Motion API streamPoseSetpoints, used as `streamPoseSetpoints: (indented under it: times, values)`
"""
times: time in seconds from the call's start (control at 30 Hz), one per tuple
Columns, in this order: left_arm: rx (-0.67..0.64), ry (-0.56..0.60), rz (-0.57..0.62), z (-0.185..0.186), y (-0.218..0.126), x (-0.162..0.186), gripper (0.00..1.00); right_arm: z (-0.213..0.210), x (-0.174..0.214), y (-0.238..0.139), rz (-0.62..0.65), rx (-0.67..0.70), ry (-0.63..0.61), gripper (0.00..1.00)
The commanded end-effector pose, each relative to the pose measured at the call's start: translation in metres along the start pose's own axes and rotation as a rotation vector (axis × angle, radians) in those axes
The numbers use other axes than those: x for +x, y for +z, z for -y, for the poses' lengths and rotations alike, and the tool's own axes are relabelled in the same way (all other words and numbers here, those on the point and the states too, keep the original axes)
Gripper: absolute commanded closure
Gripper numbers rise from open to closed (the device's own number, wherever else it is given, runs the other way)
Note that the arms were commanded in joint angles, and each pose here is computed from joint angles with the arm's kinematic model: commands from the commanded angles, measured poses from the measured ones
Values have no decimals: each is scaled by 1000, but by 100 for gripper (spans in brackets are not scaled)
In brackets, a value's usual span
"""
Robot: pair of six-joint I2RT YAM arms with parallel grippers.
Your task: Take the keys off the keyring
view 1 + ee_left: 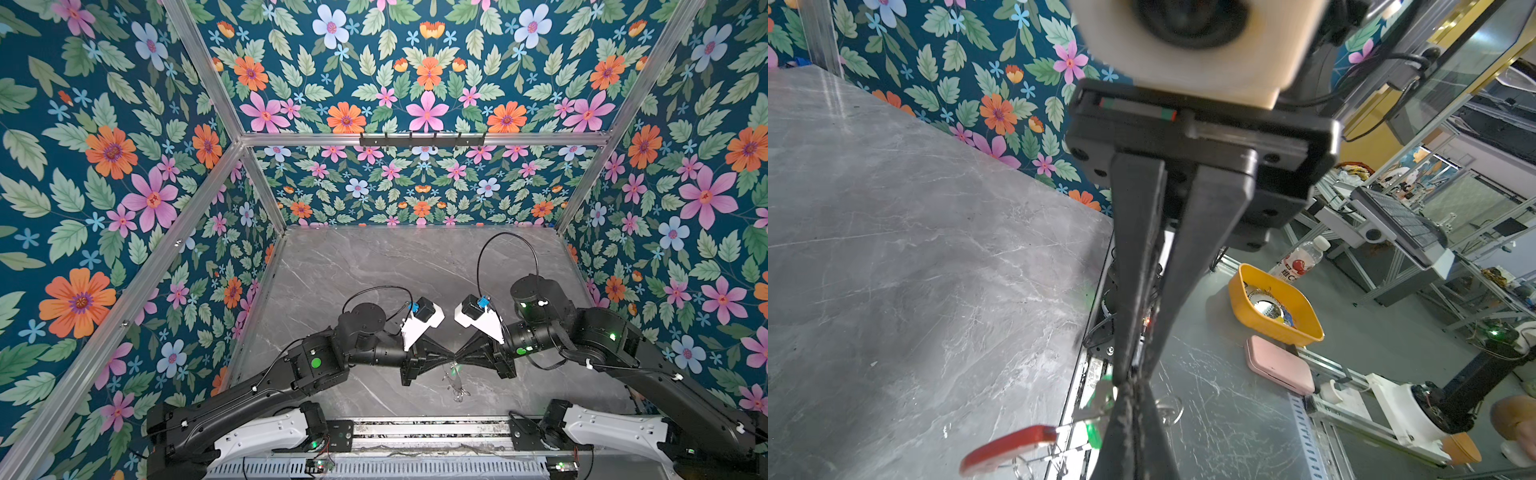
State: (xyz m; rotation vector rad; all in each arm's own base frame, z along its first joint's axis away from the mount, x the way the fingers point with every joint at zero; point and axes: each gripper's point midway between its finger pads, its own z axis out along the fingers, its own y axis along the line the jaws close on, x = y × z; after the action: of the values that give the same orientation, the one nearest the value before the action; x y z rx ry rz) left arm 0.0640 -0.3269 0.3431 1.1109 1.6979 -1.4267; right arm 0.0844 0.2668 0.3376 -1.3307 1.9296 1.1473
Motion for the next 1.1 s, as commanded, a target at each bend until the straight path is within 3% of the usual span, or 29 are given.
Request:
streamPoseSetpoints:
  times: [0.0,0.17,0.4,0.77,1.07]
  values:
    - [-21,47,87,-1,-3,-17,100,-1,-27,-9,134,30,-60,65]
    - [-45,43,104,-5,-5,-20,100,6,-33,-22,291,106,-93,54]
    - [-63,37,145,-6,-12,-25,100,21,-6,-22,422,157,-77,50]
    - [-34,36,157,-1,-11,-26,100,18,12,7,381,36,-63,47]
    - [-23,39,158,0,-9,-27,100,16,16,14,355,3,-65,55]
